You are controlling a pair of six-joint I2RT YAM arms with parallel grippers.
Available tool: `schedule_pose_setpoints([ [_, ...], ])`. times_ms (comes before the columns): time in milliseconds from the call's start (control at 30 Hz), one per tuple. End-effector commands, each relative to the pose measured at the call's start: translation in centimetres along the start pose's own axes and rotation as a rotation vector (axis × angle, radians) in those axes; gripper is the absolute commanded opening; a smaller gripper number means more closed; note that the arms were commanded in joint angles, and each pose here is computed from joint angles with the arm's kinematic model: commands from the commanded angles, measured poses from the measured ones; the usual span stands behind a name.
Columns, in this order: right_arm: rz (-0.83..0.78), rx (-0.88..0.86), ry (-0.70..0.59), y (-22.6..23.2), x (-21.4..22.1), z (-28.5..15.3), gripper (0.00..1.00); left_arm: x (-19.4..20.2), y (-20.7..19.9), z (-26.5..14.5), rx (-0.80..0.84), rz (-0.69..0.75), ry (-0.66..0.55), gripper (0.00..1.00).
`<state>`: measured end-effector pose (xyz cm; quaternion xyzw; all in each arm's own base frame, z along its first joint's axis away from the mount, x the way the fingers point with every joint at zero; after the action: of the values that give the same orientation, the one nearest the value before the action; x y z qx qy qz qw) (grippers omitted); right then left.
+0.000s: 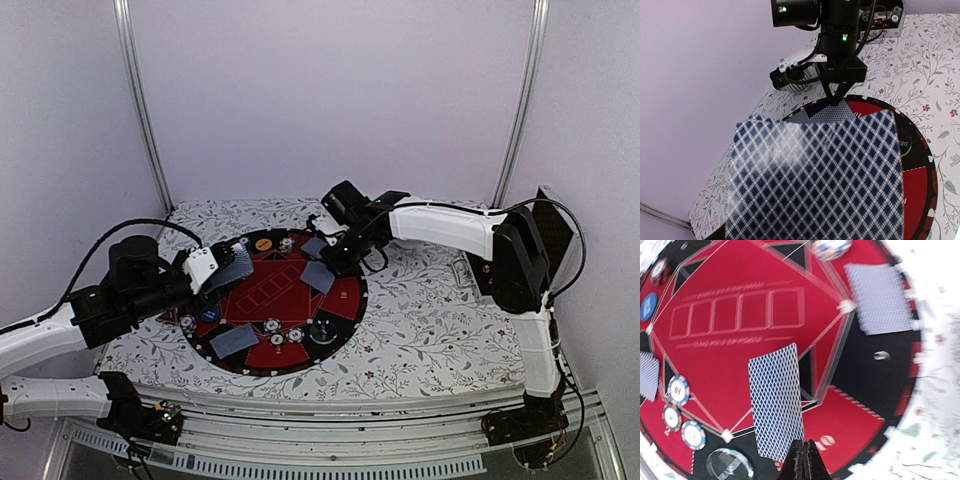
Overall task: Distribute texas hold em gaming equipment
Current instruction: Pick up the poker card from the poker table mat, then flop the poker card in the community card area.
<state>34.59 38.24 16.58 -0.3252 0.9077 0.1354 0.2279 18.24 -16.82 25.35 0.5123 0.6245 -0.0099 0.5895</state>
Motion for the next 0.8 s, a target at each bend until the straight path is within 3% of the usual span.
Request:
schedule_pose_setpoints([
  [0,0.035,0.304,-0.107,-2.7,-1.2,-2.6,0.02,-1.0,0.8,-0.4,-0.026,-0.001,-0.039,0.53],
  [133,0.021,0.576,-0.164,-4.7,-1.9,-4.3,0.02,-0.9,0.8,-0.4,-0.027,0.0,-0.036,0.53],
  [233,-0.034,0.679,-0.191,-4.9,-2.4,-4.8,0.02,-0.9,0.8,-0.4,-0.03,0.0,-0.033,0.53],
  [400,-0.208,0.831,-0.167,-2.4,-1.4,-1.6,0.02,-0.9,0.9,-0.4,-0.039,0.001,-0.03,0.53],
  [767,-0.487,0.628,-0.088,8.5,3.2,6.3,0.02,-0.9,1.0,-0.6,-0.047,0.004,-0.032,0.53],
])
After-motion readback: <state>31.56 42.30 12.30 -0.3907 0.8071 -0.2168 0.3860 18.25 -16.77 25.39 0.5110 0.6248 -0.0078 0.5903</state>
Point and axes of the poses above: each gripper's point midway between its finger pads, its own z axis out along the fingers, its own y axis along the line the jaws close on, x = y × z, the point moved 8 cm from there along -z, back along the fingers, and after that the axes turned 6 degrees about z, right-handed, at the moved point
